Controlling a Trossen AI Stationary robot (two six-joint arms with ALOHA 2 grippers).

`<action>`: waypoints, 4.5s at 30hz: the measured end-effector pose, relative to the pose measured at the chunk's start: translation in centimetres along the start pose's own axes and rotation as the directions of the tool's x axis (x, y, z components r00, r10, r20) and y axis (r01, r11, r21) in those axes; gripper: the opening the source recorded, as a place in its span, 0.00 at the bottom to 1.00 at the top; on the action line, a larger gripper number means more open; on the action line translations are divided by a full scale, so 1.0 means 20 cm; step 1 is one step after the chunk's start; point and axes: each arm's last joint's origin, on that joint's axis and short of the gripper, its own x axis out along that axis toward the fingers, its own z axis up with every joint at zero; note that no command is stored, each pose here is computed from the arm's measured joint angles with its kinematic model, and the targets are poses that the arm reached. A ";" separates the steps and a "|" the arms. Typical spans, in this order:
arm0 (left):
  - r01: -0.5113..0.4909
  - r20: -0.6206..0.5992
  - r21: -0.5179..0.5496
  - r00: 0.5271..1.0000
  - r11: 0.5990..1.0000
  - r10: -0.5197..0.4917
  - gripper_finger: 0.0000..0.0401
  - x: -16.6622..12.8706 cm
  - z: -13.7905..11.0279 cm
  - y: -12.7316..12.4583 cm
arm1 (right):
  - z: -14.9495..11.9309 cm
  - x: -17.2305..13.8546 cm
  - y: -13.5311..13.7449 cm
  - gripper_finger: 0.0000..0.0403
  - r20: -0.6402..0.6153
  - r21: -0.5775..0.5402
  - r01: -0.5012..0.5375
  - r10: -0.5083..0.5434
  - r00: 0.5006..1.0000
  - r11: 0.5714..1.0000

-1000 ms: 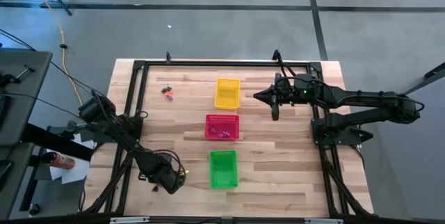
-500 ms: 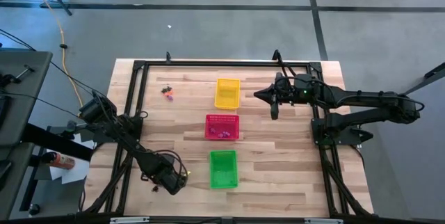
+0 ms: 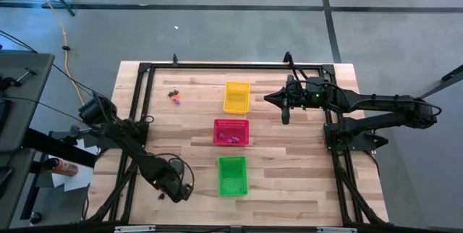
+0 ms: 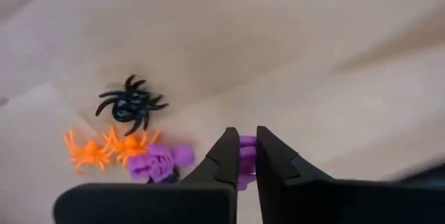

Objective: Sort Halloween decoration
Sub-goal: Put the purple skeleton toy into the red bin

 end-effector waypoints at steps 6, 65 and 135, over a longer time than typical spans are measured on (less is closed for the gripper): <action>0.181 0.044 0.234 0.979 0.955 -0.197 0.01 -0.25 0.06 0.00 | 0.00 0.00 0.00 0.03 0.000 0.000 -0.001 0.001 1.000 1.000; 0.058 0.448 0.834 0.507 0.548 -0.736 0.01 -0.73 1.17 -0.11 | 0.19 -0.04 0.01 0.03 0.380 0.011 -0.041 0.034 0.924 0.999; -0.051 0.509 0.857 -0.061 0.512 -0.858 0.02 -1.01 0.87 0.32 | 0.19 -0.04 -0.02 0.03 0.394 0.017 -0.015 0.007 0.919 1.000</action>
